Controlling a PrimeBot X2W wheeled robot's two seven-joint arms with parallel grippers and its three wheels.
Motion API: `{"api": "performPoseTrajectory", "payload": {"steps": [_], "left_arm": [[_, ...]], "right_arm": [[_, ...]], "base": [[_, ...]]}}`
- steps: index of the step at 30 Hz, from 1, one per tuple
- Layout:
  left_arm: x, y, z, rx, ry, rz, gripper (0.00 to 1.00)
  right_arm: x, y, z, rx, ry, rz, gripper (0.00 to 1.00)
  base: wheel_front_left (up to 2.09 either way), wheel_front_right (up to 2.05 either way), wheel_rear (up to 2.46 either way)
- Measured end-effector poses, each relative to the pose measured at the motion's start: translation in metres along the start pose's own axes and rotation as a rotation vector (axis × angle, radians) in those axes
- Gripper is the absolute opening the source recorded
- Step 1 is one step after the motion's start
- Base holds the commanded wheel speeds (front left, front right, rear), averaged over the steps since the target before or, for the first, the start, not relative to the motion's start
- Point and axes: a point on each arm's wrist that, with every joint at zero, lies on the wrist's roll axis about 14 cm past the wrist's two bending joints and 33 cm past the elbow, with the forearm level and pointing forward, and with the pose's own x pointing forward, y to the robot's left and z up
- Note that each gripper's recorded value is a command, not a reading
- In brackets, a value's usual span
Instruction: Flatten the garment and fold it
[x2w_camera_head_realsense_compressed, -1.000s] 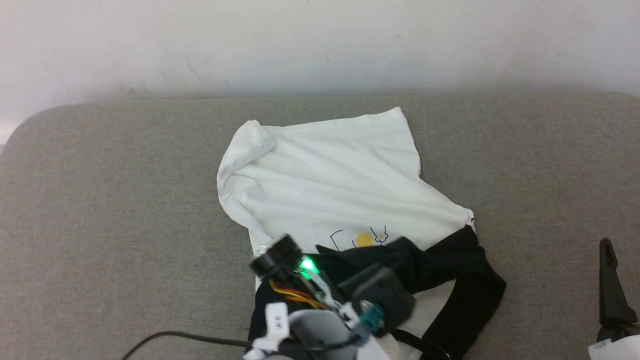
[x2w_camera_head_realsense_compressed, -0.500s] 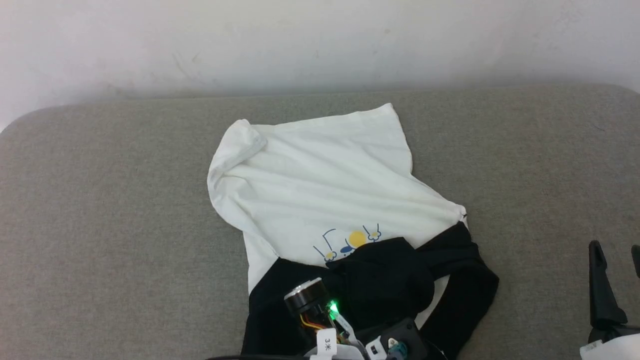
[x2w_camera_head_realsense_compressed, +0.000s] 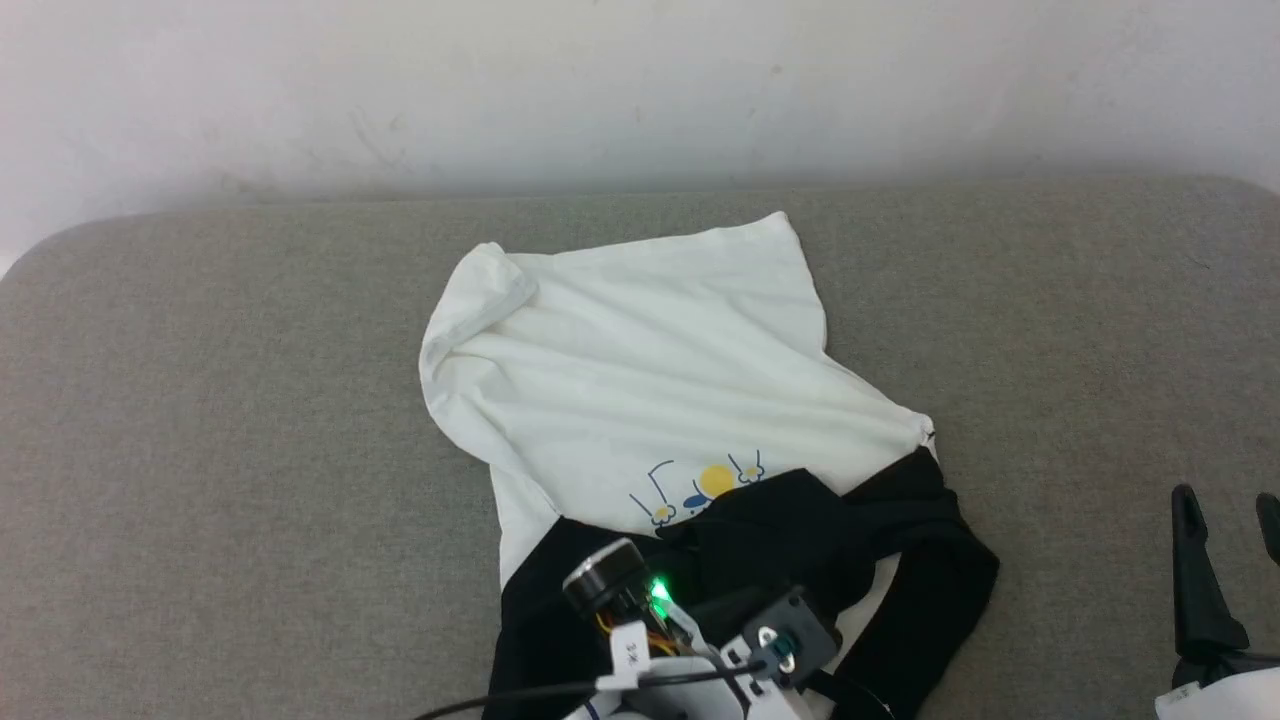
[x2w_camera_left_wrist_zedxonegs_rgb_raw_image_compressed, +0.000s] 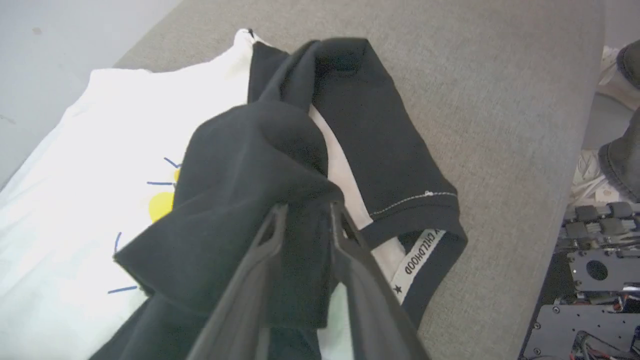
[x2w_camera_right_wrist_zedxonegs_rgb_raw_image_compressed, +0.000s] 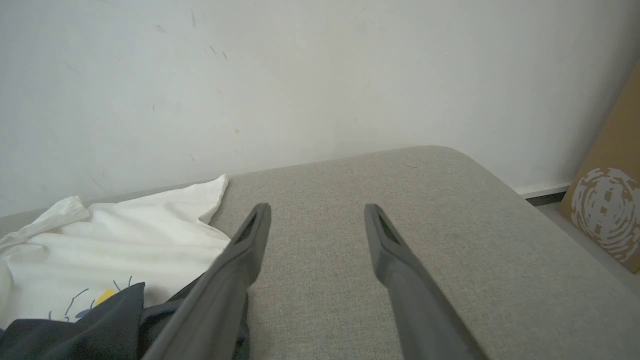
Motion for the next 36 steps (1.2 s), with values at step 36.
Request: {"api": "performPoseTrajectory", "payload": {"steps": [36], "left_arm": [[-0.21,0.147,-0.046,-0.414,-0.349,0.998,1.0]], "right_arm": [[-0.005,-0.004,0.023,-0.023,-0.059,-0.008,1.0]], "base": [[0.0,0.0,0.0]]}}
